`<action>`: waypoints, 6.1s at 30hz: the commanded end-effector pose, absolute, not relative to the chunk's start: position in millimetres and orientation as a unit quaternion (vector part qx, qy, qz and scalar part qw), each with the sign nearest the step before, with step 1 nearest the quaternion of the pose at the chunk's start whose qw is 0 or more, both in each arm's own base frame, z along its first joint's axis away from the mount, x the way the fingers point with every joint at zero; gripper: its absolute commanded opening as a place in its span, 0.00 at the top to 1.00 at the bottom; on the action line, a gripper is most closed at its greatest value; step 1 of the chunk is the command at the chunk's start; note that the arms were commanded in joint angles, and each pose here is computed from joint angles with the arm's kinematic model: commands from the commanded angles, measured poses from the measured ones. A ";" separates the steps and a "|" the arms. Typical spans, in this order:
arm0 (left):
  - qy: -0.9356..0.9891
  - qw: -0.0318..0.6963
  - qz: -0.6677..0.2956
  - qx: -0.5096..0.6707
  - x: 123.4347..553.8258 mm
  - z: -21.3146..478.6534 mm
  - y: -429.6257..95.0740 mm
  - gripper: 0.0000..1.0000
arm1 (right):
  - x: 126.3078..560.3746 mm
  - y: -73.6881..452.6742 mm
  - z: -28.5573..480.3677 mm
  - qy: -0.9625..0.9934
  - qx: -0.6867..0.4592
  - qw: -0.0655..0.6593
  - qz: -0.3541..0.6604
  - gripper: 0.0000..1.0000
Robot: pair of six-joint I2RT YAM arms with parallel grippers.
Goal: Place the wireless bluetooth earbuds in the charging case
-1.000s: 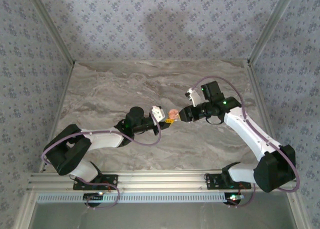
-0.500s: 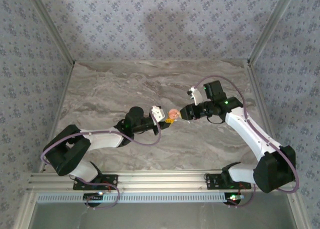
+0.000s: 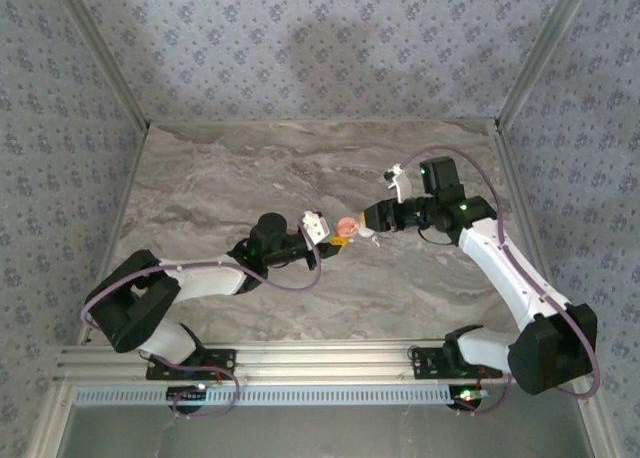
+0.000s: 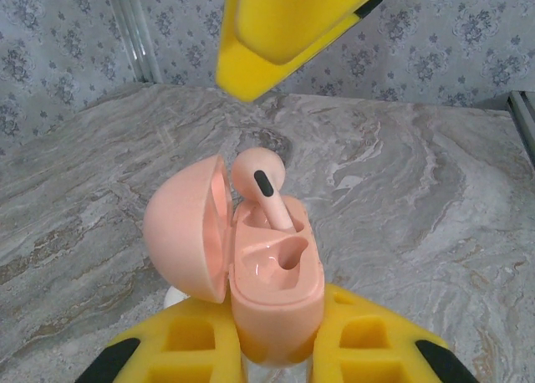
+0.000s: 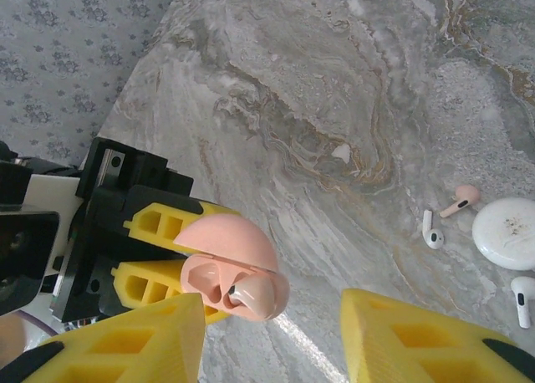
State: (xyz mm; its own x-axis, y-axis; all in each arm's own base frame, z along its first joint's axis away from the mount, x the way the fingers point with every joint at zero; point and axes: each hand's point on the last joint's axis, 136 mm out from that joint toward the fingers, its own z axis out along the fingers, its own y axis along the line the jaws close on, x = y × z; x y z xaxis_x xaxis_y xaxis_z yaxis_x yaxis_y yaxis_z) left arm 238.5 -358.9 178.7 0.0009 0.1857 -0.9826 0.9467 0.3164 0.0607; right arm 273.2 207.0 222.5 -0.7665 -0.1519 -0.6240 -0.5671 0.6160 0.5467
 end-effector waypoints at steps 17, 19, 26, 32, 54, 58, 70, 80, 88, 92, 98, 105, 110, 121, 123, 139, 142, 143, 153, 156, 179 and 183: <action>0.584 0.557 -0.367 0.462 235.0 203.4 -361.2 0.91 | 271.8 215.2 188.7 0.875 -0.210 0.223 0.375 0.53; 0.584 0.557 -0.368 0.462 234.6 203.4 -361.5 0.91 | 271.4 215.0 185.9 0.876 -0.210 0.219 0.375 0.53; 0.585 0.557 -0.367 0.461 235.0 203.1 -360.9 0.91 | 266.3 218.0 175.8 0.879 -0.215 0.201 0.375 0.53; 0.586 0.557 -0.366 0.461 235.4 202.5 -360.8 0.91 | 258.5 222.2 172.6 0.879 -0.226 0.187 0.376 0.53; 0.584 0.558 -0.365 0.463 233.2 203.5 -359.1 0.91 | 275.9 211.6 202.1 0.868 -0.206 0.231 0.388 0.52; 0.585 0.559 -0.363 0.462 233.8 203.9 -358.4 0.91 | 277.6 212.7 200.7 0.868 -0.204 0.229 0.390 0.52; 0.594 0.561 -0.352 0.457 239.7 199.6 -358.0 0.91 | 268.1 213.8 205.5 0.865 -0.204 0.223 0.400 0.57; 0.624 0.553 -0.331 0.442 248.2 186.5 -351.7 0.91 | 266.1 167.2 150.3 0.950 -0.124 0.138 0.253 0.57; 0.630 0.548 -0.330 0.441 246.3 180.3 -348.8 0.92 | 260.2 155.1 99.5 0.968 -0.149 0.055 0.195 0.56; 0.633 0.549 -0.325 0.438 245.9 179.5 -345.3 0.92 | 268.6 163.0 78.1 0.965 -0.162 0.026 0.204 0.53; 0.635 0.557 -0.318 0.432 246.0 182.5 -339.6 0.92 | 276.3 170.0 50.9 0.964 -0.162 -0.002 0.210 0.51; 0.634 0.557 -0.312 0.435 246.0 181.8 -338.8 0.92 | 267.6 163.1 22.3 0.967 -0.161 -0.041 0.192 0.50; 0.636 0.556 -0.313 0.433 246.2 180.8 -338.5 0.92 | 251.6 160.7 19.7 0.967 -0.161 -0.075 0.183 0.51; 0.635 0.554 -0.317 0.435 245.8 181.0 -340.3 0.92 | 220.7 170.2 30.2 0.962 -0.162 -0.119 0.187 0.59; 0.634 0.554 -0.319 0.435 245.1 181.8 -340.5 0.92 | 219.3 172.2 32.8 0.961 -0.163 -0.122 0.186 0.59; 0.635 0.556 -0.315 0.434 245.1 182.7 -338.4 0.92 | 250.3 162.6 52.0 0.980 -0.155 -0.079 0.093 0.62; 0.634 0.556 -0.314 0.435 244.8 182.7 -338.5 0.92 | 250.5 167.5 47.1 0.979 -0.162 -0.084 0.090 0.64; 0.634 0.557 -0.314 0.434 245.4 183.2 -338.3 0.92 | 250.0 168.4 44.6 0.979 -0.163 -0.088 0.087 0.64; 0.635 0.557 -0.311 0.435 244.4 182.8 -336.5 0.92 | 246.3 164.0 23.8 0.977 -0.172 -0.114 0.051 0.69; 0.635 0.557 -0.312 0.435 244.2 183.0 -336.5 0.92 | 244.9 163.4 19.3 0.977 -0.173 -0.119 0.048 0.72; 0.633 0.556 -0.314 0.438 244.6 183.8 -338.7 0.92 | 237.1 161.5 23.1 0.980 -0.149 -0.129 0.040 0.74; 0.634 0.555 -0.313 0.437 244.4 182.6 -338.1 0.92 | 235.8 162.3 21.1 0.979 -0.149 -0.131 0.041 0.75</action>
State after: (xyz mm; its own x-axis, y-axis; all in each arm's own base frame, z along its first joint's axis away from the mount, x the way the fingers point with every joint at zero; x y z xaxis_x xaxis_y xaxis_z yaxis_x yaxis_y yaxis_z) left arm 246.7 -338.0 175.3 -0.0223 0.2205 -0.9751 0.9012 0.4268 0.0759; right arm 242.4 163.8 18.8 -0.9226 -0.3166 0.2205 -0.2930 0.9467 0.1336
